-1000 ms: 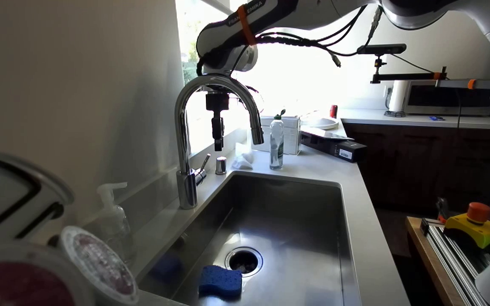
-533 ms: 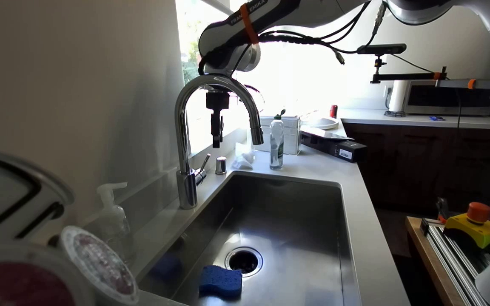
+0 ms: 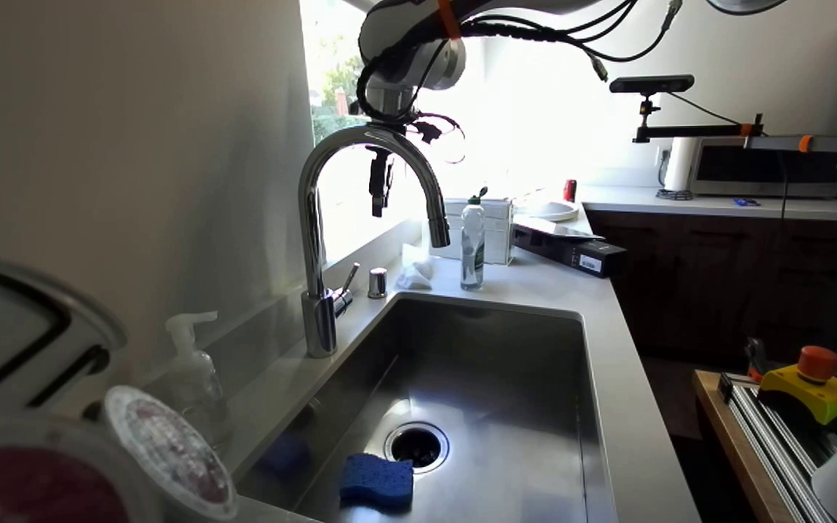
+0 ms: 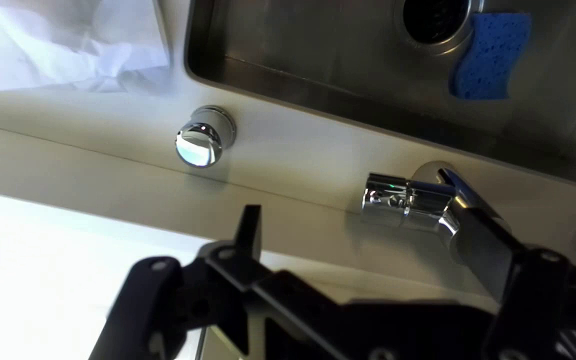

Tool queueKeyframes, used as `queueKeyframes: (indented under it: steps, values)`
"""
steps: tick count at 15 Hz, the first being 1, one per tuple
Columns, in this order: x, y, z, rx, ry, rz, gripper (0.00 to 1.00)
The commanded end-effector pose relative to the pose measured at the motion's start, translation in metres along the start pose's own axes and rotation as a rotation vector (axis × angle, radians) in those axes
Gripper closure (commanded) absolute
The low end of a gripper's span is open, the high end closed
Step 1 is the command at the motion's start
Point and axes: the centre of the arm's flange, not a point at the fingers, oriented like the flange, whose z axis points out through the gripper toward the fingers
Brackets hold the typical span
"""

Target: Close the tap

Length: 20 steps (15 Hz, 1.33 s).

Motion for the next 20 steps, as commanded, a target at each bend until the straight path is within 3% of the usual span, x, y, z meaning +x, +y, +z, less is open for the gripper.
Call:
queueKeyframes:
  steps: [1, 11, 20]
  values:
    - [-0.026, -0.006, -0.031, -0.016, 0.038, 0.046, 0.0]
    - [-0.083, -0.019, -0.122, -0.043, 0.134, 0.051, 0.0]
    - [-0.137, -0.039, -0.165, -0.058, 0.128, -0.012, 0.0]
